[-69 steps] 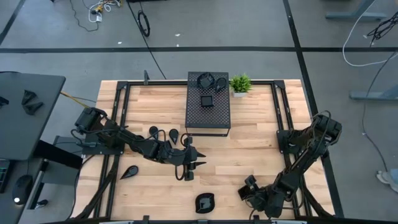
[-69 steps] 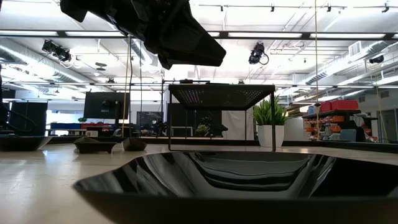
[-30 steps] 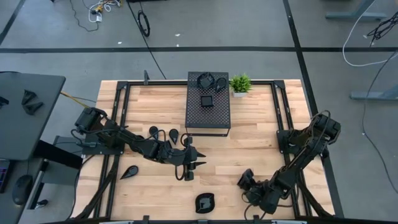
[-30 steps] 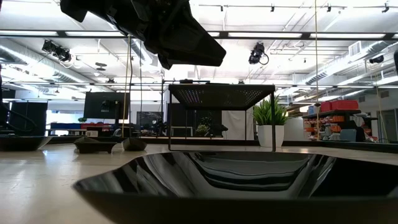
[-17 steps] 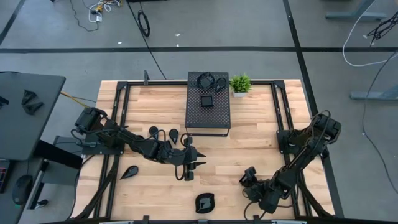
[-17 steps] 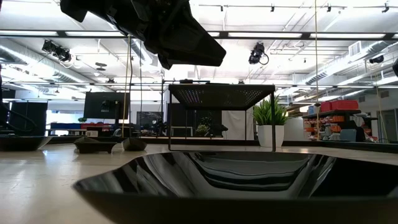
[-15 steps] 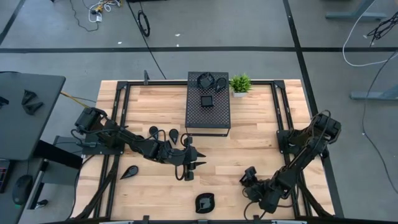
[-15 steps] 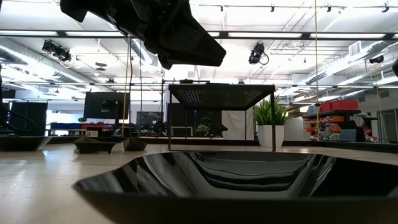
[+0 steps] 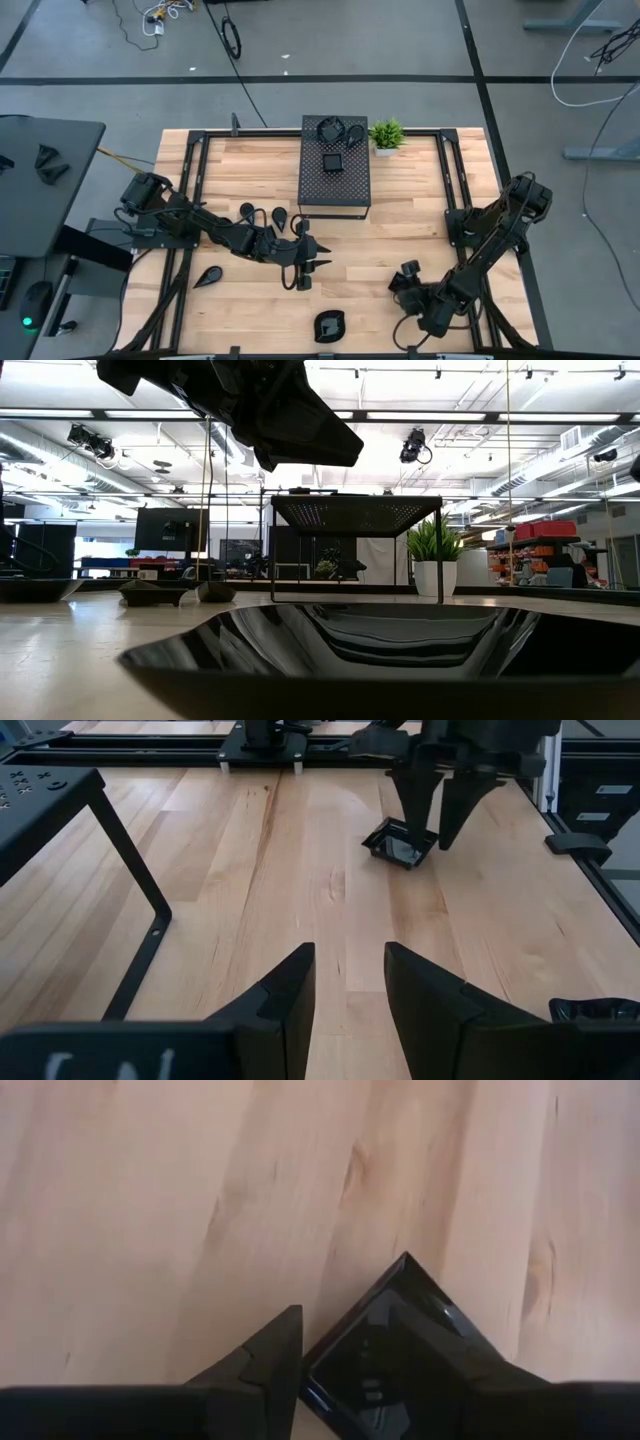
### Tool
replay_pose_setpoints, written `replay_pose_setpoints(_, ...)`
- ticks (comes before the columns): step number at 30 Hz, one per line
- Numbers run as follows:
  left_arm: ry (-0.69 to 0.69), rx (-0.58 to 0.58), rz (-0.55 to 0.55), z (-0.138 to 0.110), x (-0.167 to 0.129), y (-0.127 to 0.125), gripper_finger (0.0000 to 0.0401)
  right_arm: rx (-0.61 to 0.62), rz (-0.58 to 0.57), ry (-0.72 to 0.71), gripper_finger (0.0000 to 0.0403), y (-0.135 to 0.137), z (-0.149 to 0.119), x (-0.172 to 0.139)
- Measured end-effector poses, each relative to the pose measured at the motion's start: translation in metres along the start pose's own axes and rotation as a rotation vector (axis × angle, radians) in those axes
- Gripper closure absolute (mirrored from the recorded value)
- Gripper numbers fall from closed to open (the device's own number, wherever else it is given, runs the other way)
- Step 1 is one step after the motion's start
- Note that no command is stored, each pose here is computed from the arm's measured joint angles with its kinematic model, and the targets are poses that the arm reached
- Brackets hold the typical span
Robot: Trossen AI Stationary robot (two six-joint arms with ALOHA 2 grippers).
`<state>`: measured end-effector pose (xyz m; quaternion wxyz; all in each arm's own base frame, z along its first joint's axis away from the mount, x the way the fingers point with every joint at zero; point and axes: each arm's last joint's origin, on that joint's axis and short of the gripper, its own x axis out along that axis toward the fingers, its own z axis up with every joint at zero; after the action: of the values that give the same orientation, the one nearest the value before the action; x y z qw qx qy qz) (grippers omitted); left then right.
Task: Pick & Place Mini shaped plates
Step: Stack the black square plate on top of the black square plate on the shelf
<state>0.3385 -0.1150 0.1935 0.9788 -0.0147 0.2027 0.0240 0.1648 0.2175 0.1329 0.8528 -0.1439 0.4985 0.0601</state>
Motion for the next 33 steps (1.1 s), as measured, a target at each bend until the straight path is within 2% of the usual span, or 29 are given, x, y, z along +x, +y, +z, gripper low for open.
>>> replay_pose_setpoints(4, 0.000, 0.000, 0.000, 0.000, 0.000, 0.000, 0.0275, 0.039, -0.009, 0.030, 0.0255, -0.002, -0.003, 0.000)
replay_pose_setpoints(8, 0.000, 0.000, 0.000, 0.000, 0.000, 0.000, 0.0275, 0.077, -0.044, 0.073, 0.0277, -0.005, -0.007, 0.000)
replay_pose_setpoints(19, 0.000, 0.000, 0.000, 0.000, 0.000, 0.000, 0.0275, 0.066, -0.055, 0.091, 0.0393, -0.006, -0.009, -0.001)
replay_pose_setpoints(26, 0.010, 0.010, -0.004, -0.002, -0.002, -0.004, 0.0275, 0.124, -0.038, 0.084, 0.0396, -0.008, -0.007, -0.006)
replay_pose_setpoints(33, 0.085, 0.033, 0.057, -0.007, -0.014, -0.010, 0.0275, 0.183, 0.056, -0.041, 0.0401, -0.017, 0.018, -0.048)
